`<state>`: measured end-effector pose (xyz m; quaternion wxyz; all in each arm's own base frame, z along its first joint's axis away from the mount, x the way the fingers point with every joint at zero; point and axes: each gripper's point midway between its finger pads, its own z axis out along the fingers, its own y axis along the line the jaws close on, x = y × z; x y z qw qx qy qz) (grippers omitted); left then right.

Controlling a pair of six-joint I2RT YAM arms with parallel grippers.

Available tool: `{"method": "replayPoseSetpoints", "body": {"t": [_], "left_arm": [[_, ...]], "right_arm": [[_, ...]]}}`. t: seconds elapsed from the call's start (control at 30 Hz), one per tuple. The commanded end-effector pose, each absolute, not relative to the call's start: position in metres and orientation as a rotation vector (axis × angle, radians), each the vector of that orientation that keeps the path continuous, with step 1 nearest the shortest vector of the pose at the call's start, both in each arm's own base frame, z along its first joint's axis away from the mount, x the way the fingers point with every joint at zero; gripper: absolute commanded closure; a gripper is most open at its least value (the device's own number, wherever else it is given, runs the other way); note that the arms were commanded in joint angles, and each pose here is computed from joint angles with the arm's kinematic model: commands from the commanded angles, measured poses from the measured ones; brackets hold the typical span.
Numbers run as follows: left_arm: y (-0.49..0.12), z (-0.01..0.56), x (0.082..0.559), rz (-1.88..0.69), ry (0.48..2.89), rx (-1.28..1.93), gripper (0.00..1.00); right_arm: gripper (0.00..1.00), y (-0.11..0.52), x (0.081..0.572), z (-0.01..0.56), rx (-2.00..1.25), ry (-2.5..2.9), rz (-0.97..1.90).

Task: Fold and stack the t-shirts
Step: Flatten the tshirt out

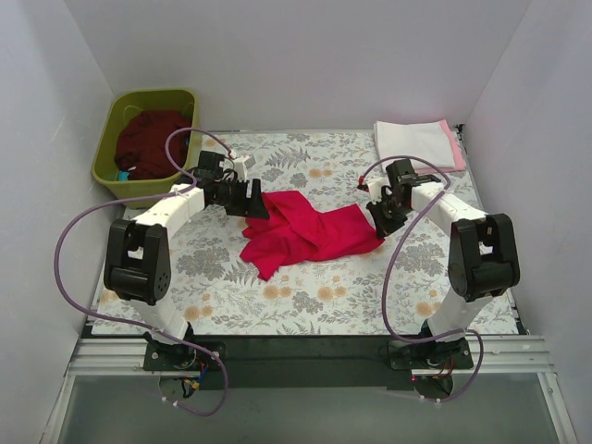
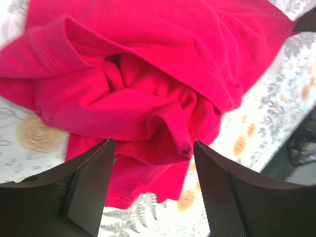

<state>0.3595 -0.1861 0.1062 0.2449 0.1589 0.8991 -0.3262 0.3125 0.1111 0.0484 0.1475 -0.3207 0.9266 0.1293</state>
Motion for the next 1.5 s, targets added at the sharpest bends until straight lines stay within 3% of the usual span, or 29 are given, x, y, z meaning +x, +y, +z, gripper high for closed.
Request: {"method": "replayPoseSetpoints", "body": {"t": [0.0, 0.33, 0.43, 0.47, 0.57, 0.6, 0.77, 1.0, 1.17, 1.33, 1.37, 1.47], "left_arm": [[-0.201, 0.128, 0.349, -1.038, 2.433, 0.438, 0.36], [-0.219, 0.123, 0.338, -1.165, 2.473, 0.431, 0.42], [-0.219, 0.113, 0.349, -1.115, 2.504, 0.408, 0.63], [-0.217, 0.112, 0.355, -1.082, 2.504, 0.406, 0.80], [-0.209, 0.118, 0.379, -1.009, 2.492, 0.400, 0.98], [-0.205, 0.120, 0.383, -0.993, 2.496, 0.403, 1.00], [-0.167, 0.179, 0.462, -0.747, 2.321, 0.404, 1.00], [-0.136, 0.252, 0.496, -0.545, 2.110, 0.517, 1.00], [-0.101, 0.256, 0.500, -0.418, 2.054, 0.537, 1.00], [-0.078, 0.220, 0.502, -0.315, 2.081, 0.579, 1.00], [-0.075, 0.215, 0.506, -0.299, 2.097, 0.560, 0.90], [-0.068, 0.214, 0.516, -0.279, 2.128, 0.508, 0.69]], "right_arm": [[0.99, 0.110, 0.319, 0.074, -0.964, 2.584, 0.344], [0.99, 0.103, 0.310, 0.081, -1.026, 2.562, 0.305], [0.99, 0.098, 0.309, 0.087, -1.034, 2.551, 0.284], [0.99, 0.095, 0.309, 0.090, -1.045, 2.537, 0.276], [0.99, 0.083, 0.309, 0.095, -1.062, 2.530, 0.245], [0.99, 0.080, 0.307, 0.100, -1.068, 2.526, 0.240], [0.99, 0.062, 0.294, 0.113, -1.143, 2.476, 0.211], [0.99, 0.028, 0.252, 0.094, -1.462, 2.428, 0.045], [0.99, 0.009, 0.218, 0.074, -1.610, 2.413, -0.030], [0.99, 0.009, 0.210, 0.066, -1.651, 2.417, 0.005], [0.99, 0.011, 0.209, 0.064, -1.634, 2.441, 0.028], [0.59, 0.029, 0.207, 0.083, -1.575, 2.475, 0.197]]}}
